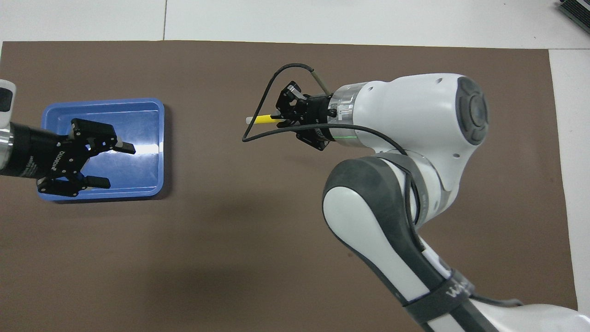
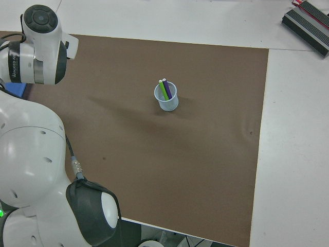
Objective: Right arm passes pens to left for tray arrangement
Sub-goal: 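Carry the yellow pen toward the left gripper while the left gripper approaches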
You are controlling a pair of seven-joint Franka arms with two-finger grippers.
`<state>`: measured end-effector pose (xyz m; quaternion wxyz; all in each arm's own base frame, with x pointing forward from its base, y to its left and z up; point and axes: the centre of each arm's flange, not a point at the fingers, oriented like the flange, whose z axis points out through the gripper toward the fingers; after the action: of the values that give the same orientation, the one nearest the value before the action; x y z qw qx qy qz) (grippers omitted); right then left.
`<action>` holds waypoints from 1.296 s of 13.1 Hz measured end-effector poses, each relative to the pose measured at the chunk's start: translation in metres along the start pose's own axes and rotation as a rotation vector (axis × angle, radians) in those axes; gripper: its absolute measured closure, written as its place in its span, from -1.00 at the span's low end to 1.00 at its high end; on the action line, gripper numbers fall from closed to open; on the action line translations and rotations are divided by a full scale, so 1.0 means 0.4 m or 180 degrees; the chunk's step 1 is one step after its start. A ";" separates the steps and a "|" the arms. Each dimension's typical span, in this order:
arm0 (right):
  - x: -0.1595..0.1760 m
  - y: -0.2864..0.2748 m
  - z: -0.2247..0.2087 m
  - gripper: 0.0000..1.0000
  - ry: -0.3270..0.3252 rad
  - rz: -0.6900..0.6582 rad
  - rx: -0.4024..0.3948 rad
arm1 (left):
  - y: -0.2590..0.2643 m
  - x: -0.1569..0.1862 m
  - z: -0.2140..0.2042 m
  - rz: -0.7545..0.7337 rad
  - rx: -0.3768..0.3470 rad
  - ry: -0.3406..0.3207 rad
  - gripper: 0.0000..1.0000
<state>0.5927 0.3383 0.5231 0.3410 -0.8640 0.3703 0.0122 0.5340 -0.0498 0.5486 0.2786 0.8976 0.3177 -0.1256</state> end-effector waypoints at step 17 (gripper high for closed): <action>-0.064 -0.009 0.055 0.65 -0.0041 0.0292 0.0058 | 0.238 -0.044 0.361 -0.1382 -0.1191 -0.0056 -0.79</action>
<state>0.5815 0.3695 0.5153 0.3503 -0.8428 0.4075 0.0300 0.5745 -0.2035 0.4782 0.4088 0.7404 0.5176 -0.1293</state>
